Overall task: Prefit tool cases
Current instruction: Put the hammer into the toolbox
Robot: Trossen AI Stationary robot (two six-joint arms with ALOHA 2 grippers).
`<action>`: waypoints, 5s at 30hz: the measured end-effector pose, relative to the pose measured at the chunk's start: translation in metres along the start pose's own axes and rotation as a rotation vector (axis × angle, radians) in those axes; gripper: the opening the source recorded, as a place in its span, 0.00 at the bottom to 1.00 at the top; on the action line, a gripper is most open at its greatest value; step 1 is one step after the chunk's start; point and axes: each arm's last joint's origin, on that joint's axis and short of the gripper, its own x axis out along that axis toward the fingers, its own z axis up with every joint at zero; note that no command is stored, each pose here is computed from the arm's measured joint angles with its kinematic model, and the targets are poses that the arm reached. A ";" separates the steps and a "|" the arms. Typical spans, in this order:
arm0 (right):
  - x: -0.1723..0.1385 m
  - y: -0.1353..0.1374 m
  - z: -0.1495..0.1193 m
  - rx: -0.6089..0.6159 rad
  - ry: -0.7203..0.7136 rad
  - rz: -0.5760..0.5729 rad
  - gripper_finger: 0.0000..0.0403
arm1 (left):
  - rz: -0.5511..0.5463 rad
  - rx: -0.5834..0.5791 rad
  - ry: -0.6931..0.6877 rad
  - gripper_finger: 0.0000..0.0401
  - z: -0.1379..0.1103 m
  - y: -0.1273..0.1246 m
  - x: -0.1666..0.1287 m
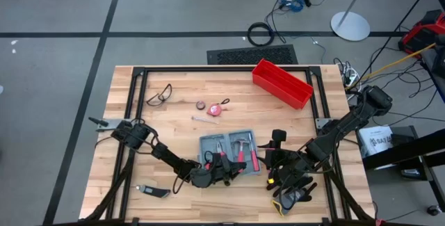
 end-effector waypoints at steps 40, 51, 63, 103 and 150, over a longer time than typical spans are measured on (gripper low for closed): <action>0.123 -0.020 -0.024 0.062 0.313 -0.013 0.22 | -0.045 -0.015 -0.048 0.29 0.002 -0.005 0.002; 0.125 -0.022 -0.022 0.055 0.302 -0.005 0.27 | -0.043 0.019 -0.045 0.29 0.002 -0.006 0.002; 0.125 -0.023 -0.022 0.055 0.302 -0.006 0.33 | -0.063 0.051 -0.033 0.30 0.001 -0.009 0.002; 0.137 -0.045 -0.016 0.006 0.263 -0.080 0.34 | -0.095 -0.026 0.058 0.47 -0.006 -0.014 -0.002; 0.121 -0.032 -0.015 -0.034 0.239 0.048 0.03 | -0.079 -0.045 0.071 0.47 -0.006 -0.012 -0.002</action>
